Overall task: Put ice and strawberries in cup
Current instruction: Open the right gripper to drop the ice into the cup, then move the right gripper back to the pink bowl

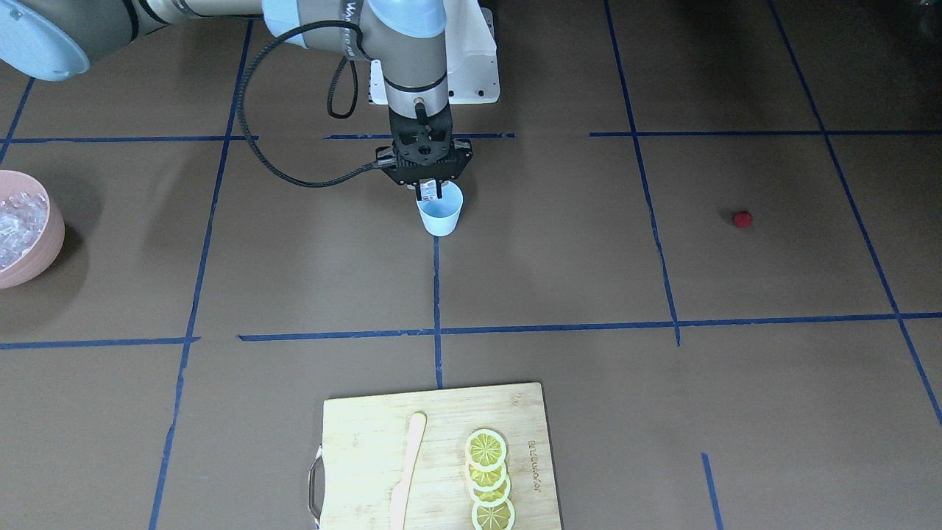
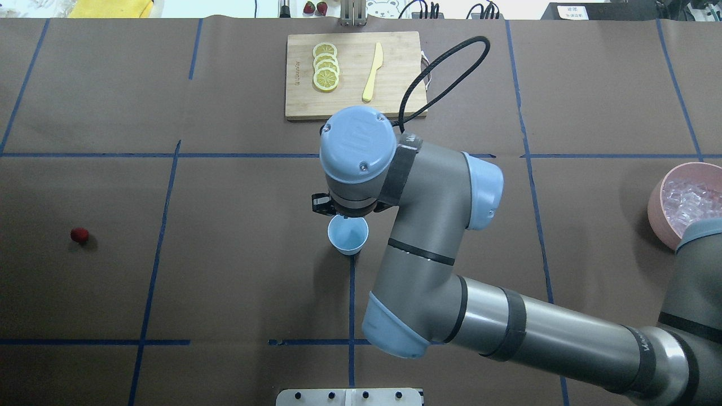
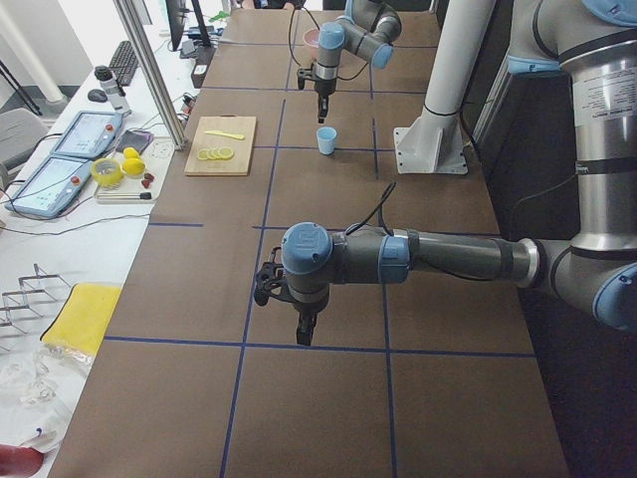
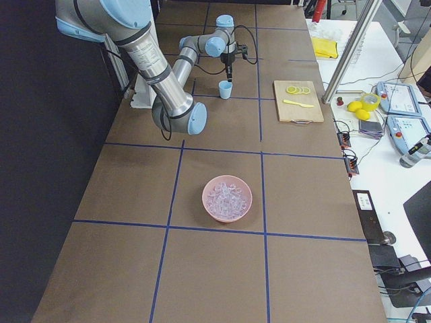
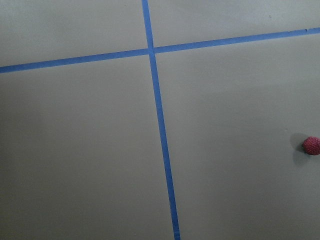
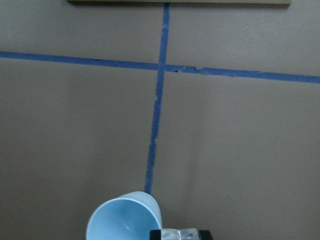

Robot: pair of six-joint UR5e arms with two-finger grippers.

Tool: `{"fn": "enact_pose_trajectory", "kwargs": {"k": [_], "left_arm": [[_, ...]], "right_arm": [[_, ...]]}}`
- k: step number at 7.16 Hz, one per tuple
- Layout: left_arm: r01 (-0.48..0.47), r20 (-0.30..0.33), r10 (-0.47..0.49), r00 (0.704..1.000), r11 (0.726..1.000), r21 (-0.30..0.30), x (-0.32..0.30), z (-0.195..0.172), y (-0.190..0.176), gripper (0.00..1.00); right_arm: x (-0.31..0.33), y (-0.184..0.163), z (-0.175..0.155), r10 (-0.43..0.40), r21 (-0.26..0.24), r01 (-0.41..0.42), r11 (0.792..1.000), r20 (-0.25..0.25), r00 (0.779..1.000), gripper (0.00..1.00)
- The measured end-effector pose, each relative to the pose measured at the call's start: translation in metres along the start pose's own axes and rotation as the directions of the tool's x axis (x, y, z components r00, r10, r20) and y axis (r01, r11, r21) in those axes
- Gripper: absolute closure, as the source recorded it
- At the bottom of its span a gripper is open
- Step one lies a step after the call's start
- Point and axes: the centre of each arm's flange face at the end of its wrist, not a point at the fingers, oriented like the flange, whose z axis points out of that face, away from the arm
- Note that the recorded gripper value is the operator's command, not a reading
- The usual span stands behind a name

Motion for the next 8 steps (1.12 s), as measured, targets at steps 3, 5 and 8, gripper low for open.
{"fn": "enact_pose_trajectory", "kwargs": {"k": [3, 5, 8], "left_arm": [[-0.003, -0.001, 0.003, 1.0, 1.0, -0.004, 0.001, 0.002, 0.0, 0.0], [-0.004, -0.001, 0.004, 1.0, 1.0, -0.006, 0.002, 0.003, 0.0, 0.0], [-0.005, -0.001, 0.005, 1.0, 1.0, -0.008, 0.002, 0.003, 0.0, 0.0]], "right_arm": [[-0.014, 0.017, 0.019, 0.002, -0.018, -0.002, 1.0, -0.025, 1.0, 0.02], [-0.016, 0.021, 0.02, 0.002, -0.021, -0.003, 1.0, -0.023, 1.0, 0.02], [-0.013, 0.015, 0.015, 0.007, -0.015, -0.007, 1.0, -0.016, 1.0, 0.01]]}}
